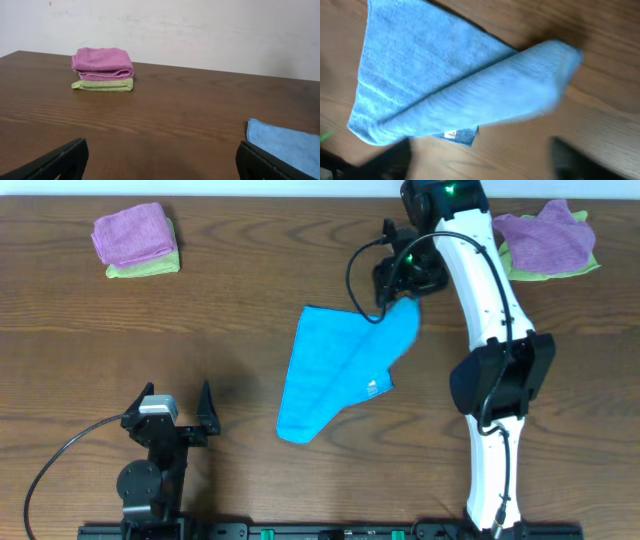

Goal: Fold the cloth

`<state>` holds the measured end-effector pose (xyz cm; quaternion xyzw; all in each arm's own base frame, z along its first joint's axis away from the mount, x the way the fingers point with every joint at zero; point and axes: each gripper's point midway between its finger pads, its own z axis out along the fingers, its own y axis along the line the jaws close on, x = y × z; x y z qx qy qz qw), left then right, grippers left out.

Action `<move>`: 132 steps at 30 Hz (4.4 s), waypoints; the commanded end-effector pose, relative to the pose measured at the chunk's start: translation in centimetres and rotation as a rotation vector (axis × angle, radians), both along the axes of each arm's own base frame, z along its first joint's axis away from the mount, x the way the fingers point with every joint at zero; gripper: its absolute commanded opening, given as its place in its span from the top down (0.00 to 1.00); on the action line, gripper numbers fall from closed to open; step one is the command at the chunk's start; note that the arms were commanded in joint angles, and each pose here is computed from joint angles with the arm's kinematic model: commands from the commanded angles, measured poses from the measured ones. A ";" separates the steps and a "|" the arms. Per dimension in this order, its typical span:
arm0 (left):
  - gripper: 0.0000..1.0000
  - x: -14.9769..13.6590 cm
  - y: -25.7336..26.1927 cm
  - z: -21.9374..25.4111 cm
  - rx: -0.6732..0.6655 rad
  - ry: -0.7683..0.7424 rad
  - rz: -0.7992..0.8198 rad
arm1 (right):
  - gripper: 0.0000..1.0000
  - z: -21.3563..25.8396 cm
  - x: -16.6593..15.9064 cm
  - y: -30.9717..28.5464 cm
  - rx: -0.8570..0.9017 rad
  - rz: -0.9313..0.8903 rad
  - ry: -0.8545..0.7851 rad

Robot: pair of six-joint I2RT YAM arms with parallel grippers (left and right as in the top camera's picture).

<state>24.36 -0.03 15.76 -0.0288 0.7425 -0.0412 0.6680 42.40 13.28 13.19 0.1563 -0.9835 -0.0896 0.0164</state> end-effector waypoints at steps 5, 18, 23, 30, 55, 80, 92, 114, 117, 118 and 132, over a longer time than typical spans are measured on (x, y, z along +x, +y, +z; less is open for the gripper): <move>0.05 0.0 0.0 -1.9 0.009 0.044 -0.003 | 0.17 1.2 -1.0 -0.3 -0.016 -0.010 0.012; 0.04 0.0 0.0 -1.9 0.010 0.044 -0.002 | 0.32 10.0 -0.1 -1.4 0.044 -0.015 -0.280; 0.05 0.0 0.0 -1.9 0.009 0.044 -0.002 | 0.21 17.3 -2.7 -2.8 0.063 -0.017 -0.458; 0.05 0.0 0.0 -1.9 0.009 0.044 -0.003 | 0.22 22.4 -7.3 -4.1 0.052 -0.005 -0.611; 0.05 0.0 0.0 -1.9 0.009 0.044 -0.002 | 0.57 4.9 -18.6 -2.5 0.187 -0.021 -0.319; 0.04 0.0 0.0 -1.9 0.009 0.044 -0.002 | 0.98 -8.8 -14.6 2.5 0.249 0.012 -0.086; 0.05 0.0 0.0 -1.9 0.010 0.044 -0.002 | 0.98 -10.1 -13.5 1.4 0.164 0.005 -0.120; 0.05 0.0 0.0 -1.9 0.009 0.044 -0.002 | 0.99 -12.1 -12.8 1.8 0.155 0.009 -0.111; 0.05 0.0 0.0 -1.9 0.009 0.044 -0.003 | 0.99 -12.4 -12.8 2.1 0.156 0.018 -0.113; 0.05 0.0 0.0 -1.9 0.009 0.044 -0.002 | 0.98 -12.4 -12.7 2.1 0.157 0.019 -0.115; 0.04 0.0 0.0 -1.9 0.009 0.044 -0.003 | 0.98 -14.2 -13.0 0.4 0.028 0.021 -0.097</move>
